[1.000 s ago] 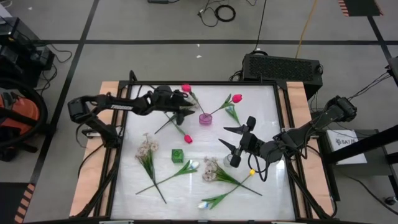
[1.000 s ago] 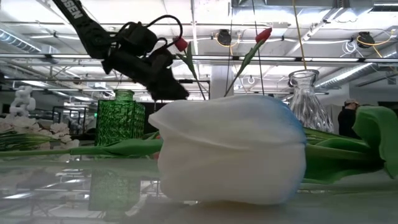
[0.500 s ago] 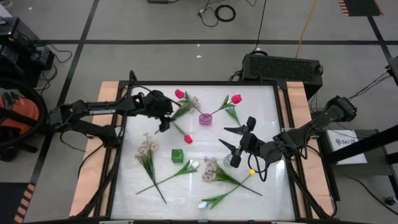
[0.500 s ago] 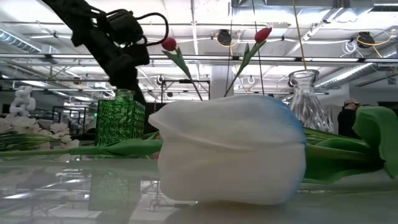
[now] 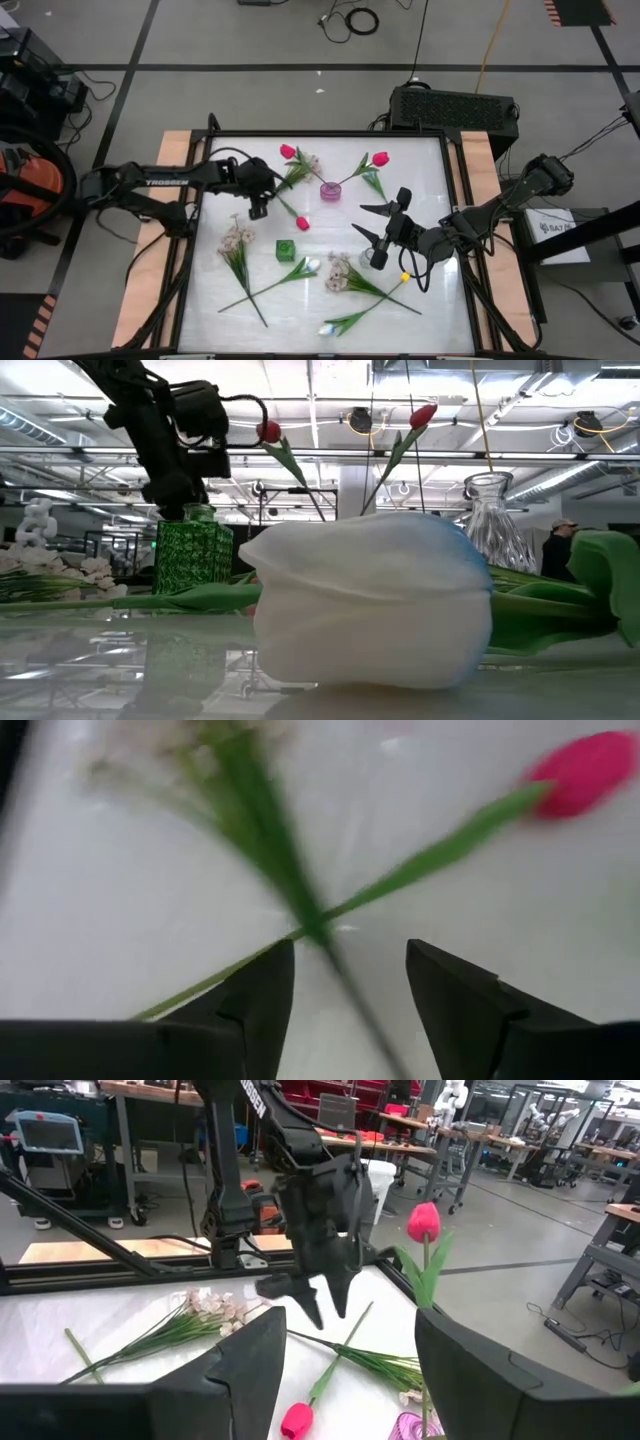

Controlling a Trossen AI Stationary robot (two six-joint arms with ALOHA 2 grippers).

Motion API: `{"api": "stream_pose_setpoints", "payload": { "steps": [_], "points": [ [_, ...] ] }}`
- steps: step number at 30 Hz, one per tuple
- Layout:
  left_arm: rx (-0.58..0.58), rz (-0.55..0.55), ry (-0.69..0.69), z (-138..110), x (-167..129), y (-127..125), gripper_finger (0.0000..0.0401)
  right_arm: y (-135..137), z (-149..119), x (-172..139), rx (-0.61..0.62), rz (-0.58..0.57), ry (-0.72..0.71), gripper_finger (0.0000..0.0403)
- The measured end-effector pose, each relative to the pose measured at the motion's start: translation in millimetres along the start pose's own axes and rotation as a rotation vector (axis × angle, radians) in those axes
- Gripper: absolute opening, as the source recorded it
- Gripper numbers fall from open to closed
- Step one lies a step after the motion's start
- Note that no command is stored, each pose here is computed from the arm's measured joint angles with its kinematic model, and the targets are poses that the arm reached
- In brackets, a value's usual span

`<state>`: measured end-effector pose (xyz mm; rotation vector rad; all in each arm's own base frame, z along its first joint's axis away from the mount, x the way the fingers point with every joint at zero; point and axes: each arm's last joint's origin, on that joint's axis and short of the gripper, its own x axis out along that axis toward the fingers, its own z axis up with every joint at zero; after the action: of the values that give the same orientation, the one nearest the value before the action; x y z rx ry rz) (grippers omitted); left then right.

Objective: Sort flowers into vase by color
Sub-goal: Put the red flower into the purple vase

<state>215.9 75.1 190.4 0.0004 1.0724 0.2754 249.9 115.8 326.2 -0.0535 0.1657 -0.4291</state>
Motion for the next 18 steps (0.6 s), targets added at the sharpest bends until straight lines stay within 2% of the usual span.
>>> {"api": "stream_pose_setpoints", "payload": {
  "steps": [2,9,15,18],
  "points": [
    [-0.019,0.04,0.038,-2,6,3,0.0185,0,0,0,0.0,0.0,0.0,0.0215],
    [0.003,0.009,0.074,-21,26,0,0.0144,0,-1,0,-0.014,0.003,0.008,0.0215],
    [-0.035,0.0,0.019,-32,36,-2,0.0134,0,-2,0,-0.021,0.002,0.013,0.0215],
    [-0.037,0.04,0.003,-36,39,-1,0.0134,0,-2,0,-0.022,0.002,0.013,0.0215]
  ]
}}
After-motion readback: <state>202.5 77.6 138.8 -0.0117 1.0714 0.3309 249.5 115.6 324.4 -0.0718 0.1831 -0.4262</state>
